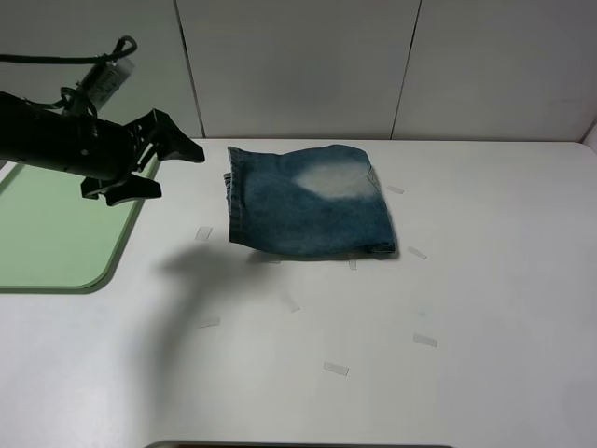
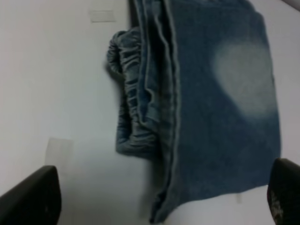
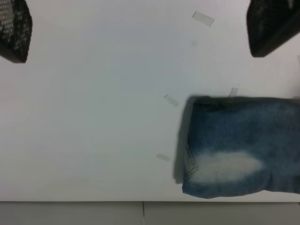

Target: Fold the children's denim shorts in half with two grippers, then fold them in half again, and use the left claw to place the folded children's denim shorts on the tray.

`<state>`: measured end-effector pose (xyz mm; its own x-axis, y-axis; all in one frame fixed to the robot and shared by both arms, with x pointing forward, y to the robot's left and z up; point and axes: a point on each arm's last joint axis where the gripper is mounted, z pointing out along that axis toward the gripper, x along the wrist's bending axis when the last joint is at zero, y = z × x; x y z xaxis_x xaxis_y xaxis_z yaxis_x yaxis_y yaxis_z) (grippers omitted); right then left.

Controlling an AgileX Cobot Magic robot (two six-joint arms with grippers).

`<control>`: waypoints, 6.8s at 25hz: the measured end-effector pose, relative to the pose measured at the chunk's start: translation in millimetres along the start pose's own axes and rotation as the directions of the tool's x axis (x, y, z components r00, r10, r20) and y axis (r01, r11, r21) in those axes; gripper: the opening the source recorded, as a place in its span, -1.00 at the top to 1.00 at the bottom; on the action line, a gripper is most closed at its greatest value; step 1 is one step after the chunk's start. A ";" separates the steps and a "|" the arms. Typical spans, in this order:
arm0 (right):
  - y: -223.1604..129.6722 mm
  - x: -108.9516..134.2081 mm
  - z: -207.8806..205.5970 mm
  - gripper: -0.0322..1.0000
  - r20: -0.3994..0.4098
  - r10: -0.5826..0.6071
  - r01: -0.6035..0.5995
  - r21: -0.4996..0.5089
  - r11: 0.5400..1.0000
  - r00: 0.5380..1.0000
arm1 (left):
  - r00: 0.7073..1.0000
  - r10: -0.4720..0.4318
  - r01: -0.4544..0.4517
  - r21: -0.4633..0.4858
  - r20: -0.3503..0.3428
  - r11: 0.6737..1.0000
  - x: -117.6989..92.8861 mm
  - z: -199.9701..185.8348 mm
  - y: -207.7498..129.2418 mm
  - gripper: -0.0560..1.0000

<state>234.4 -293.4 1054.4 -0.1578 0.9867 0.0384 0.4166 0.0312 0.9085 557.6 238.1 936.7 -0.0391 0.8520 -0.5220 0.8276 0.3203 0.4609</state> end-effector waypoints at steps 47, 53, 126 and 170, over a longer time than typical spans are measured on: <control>0.0 0.0 0.0 -0.41 0.000 0.000 0.000 0.000 1.000 1.000 | 0.997 0.065 -0.062 0.084 -0.034 0.995 -36.0 154.5 -2.8 -0.32; 0.0 0.0 0.0 -0.41 0.000 0.000 0.000 0.000 1.000 1.000 | 0.998 0.033 -0.028 0.098 -0.045 0.995 -37.3 163.6 -11.6 0.38; 0.0 0.3 0.0 -0.41 -0.003 0.002 -0.002 0.000 1.000 1.000 | 0.411 0.702 -0.531 0.474 -0.581 0.703 82.2 -19.1 168.6 0.68; 0.0 0.3 0.0 -0.41 -0.003 0.002 -0.002 0.000 1.000 1.000 | 0.592 0.453 -0.467 0.174 -0.667 0.867 54.4 -49.3 180.0 -0.98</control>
<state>234.4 -293.2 1054.4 -0.1597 0.9863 0.0414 0.4169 0.0293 0.9085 676.8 362.6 1026.7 -0.0212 0.9253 0.3785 0.8332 -0.1929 0.5183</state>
